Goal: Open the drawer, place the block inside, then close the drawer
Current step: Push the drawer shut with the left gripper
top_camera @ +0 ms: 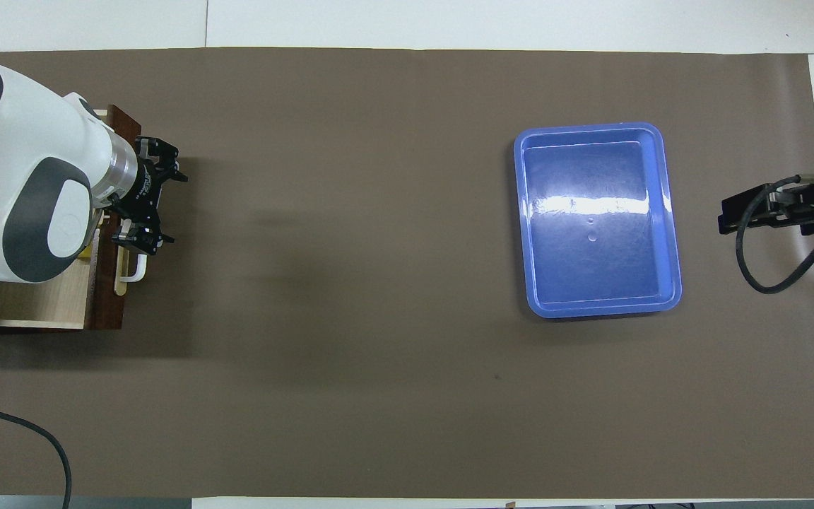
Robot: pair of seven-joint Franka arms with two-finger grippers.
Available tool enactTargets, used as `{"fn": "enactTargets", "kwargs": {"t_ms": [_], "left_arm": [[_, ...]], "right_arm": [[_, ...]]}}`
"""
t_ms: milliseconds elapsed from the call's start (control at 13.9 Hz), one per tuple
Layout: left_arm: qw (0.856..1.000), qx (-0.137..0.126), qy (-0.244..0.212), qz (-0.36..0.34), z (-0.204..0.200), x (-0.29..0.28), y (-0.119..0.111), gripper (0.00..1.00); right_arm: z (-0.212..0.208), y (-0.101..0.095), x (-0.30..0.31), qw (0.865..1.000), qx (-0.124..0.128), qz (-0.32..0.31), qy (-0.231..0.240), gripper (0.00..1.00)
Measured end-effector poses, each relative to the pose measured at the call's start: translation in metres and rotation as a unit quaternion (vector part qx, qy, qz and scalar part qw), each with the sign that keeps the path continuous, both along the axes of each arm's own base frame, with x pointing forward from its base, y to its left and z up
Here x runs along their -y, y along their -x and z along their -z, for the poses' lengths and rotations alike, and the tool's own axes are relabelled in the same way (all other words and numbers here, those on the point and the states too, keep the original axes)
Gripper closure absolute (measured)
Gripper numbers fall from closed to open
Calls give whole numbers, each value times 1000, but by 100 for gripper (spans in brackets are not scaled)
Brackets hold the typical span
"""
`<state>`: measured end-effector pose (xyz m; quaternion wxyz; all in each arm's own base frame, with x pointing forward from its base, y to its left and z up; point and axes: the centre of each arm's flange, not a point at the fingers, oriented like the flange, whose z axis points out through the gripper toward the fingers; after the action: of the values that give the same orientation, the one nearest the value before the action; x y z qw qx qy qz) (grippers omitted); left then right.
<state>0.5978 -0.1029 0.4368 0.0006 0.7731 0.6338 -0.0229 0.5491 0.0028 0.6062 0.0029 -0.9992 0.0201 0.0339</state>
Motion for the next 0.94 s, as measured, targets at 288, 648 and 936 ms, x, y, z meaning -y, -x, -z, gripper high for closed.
{"fn": "enactTargets", "kwargs": {"t_ms": [288, 648, 936], "left_arm": [[1000, 4, 1, -30, -1, -67, -5, 0], [998, 10, 1, -56, -6, -102, -6, 0], [997, 11, 0, -77, -6, -146, -4, 0]], "right_arm": [[0, 0, 0, 1000, 0, 0, 0, 0], [0, 0, 0, 1000, 0, 0, 0, 0], [0, 0, 0, 1000, 0, 0, 0, 0]]}}
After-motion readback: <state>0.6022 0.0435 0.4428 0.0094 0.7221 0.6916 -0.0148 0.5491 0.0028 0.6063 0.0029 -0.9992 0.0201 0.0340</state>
